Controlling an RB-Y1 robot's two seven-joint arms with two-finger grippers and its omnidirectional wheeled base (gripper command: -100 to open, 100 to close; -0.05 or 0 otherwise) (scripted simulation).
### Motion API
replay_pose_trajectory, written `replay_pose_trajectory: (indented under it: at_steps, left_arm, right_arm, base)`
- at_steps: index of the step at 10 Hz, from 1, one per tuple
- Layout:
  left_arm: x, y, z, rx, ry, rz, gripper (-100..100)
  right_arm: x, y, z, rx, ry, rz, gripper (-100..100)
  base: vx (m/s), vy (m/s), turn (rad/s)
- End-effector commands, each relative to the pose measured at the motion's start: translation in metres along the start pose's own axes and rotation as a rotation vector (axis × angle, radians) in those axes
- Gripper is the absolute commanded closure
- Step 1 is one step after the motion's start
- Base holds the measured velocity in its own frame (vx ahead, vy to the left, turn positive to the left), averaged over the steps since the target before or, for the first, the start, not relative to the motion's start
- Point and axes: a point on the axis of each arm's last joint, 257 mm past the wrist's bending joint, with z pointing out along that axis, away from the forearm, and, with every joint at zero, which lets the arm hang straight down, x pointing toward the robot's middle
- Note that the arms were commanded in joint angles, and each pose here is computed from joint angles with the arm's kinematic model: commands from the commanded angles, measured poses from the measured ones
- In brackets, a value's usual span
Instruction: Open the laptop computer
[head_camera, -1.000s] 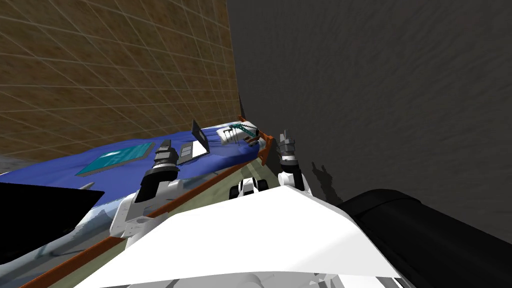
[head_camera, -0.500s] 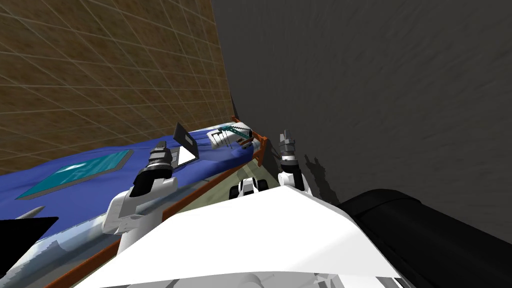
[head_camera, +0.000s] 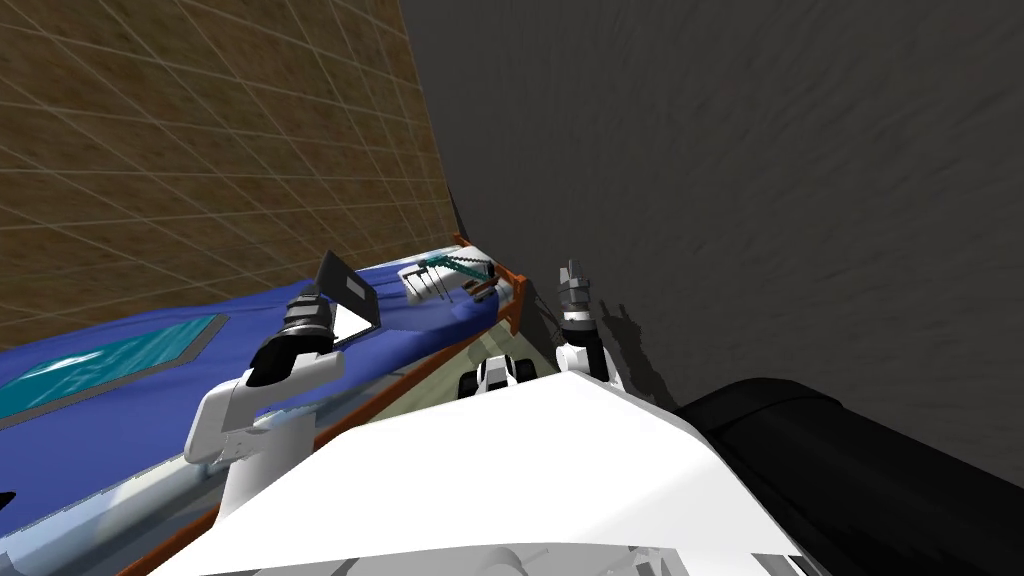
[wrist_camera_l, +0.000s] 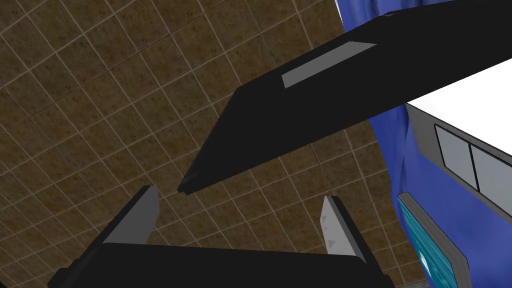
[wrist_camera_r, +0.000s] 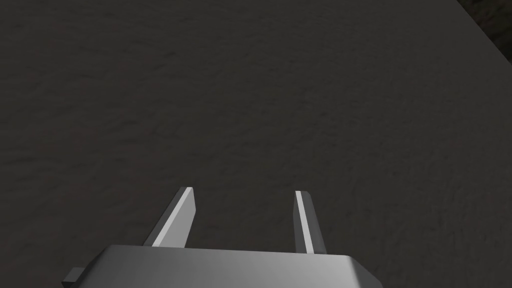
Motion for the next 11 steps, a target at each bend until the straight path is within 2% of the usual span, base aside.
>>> replay_pose_trajectory:
  at_steps: [1,2,3,4,5,7,8,10,11]
  left_arm:
    - [-0.006,0.002,0.001,-0.014,-0.008,0.009,-100]
    - [-0.011,-0.002,0.002,-0.020,-0.014,0.012,-100]
    - [-0.009,0.000,0.002,-0.017,-0.011,0.011,-100]
    - [-0.009,-0.001,0.002,-0.018,-0.012,0.011,100]
    - [-0.003,-0.004,0.003,-0.005,-0.006,-0.067,100]
    - [0.003,-0.004,0.004,0.000,0.000,-0.145,100]
    - [0.010,-0.005,0.005,0.005,0.006,-0.224,100]
    - [0.016,-0.005,0.006,0.010,0.011,-0.302,100]
    - [0.022,-0.006,0.007,0.015,0.017,-0.381,100]
  right_arm:
    - [0.000,0.000,0.000,0.000,0.000,0.000,0]
    - [0.000,0.000,0.000,0.000,0.000,0.000,0]
    - [0.000,0.000,0.000,0.000,0.000,0.000,0]
    - [0.000,0.000,0.000,0.000,0.000,0.000,0]
    - [0.000,0.000,0.000,0.000,0.000,0.000,0]
    - [0.000,0.000,0.000,0.000,0.000,0.000,0]
    - [0.000,0.000,0.000,0.000,0.000,0.000,0]
    - [0.000,0.000,0.000,0.000,0.000,0.000,0]
    - [0.000,0.000,0.000,0.000,0.000,0.000,0]
  base:
    - [0.017,-0.023,-0.012]
    - [0.092,0.063,-0.042]
    - [0.059,0.045,-0.017]
    - [0.011,0.008,-0.005]
    - [-0.025,0.051,0.058]
    - [-0.054,0.080,0.039]
    - [-0.050,0.112,0.086]
    - [-0.054,0.108,0.058]
    - [-0.055,0.099,0.093]
